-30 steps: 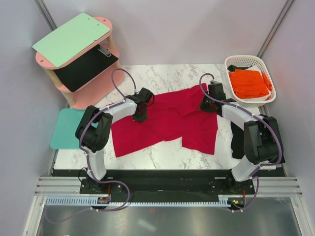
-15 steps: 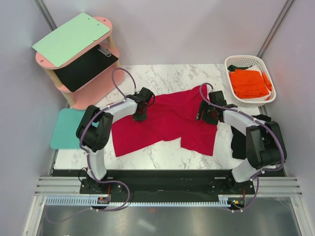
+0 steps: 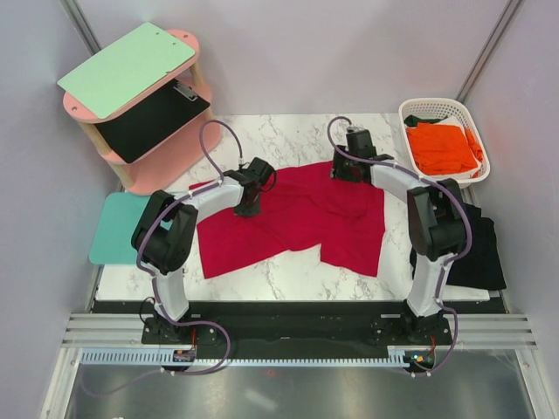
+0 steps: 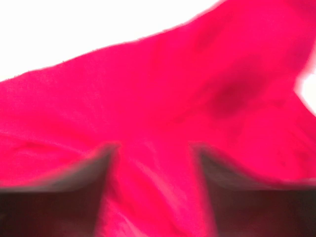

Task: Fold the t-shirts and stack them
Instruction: Fold the flattened tshirt in 1/3 of the way

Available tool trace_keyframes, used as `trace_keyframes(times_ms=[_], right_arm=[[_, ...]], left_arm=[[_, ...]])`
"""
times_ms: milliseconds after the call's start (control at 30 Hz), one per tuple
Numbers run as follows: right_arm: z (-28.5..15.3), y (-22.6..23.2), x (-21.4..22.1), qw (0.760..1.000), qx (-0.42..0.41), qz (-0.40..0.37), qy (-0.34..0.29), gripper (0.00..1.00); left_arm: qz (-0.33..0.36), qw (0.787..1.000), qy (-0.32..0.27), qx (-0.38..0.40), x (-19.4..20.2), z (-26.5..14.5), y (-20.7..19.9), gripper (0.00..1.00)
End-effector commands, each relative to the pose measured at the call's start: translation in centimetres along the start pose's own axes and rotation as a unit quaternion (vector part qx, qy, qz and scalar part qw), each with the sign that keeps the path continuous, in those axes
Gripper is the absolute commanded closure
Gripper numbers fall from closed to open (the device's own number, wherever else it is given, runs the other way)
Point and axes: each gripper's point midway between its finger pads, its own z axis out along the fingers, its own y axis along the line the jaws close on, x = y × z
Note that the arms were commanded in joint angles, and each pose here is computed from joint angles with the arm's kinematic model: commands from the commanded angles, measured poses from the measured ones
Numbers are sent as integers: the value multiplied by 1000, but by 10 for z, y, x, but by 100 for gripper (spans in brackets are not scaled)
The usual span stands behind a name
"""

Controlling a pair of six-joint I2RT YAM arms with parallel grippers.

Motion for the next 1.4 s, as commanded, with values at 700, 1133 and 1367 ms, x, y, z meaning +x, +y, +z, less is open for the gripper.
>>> trace_keyframes(times_ms=[700,1133,1367], right_arm=[[99,-75,-22,988,156,7,11,100],[48,-50,-79,995,75,7,-71,96],[-52,2,-93,991,18,-19,-132,68]], left_arm=[[24,999,-13,-27,-11,-16,19,92],[23,994,94,-56,31,19,36,98],[18,992,93,-79,26,25,47,98]])
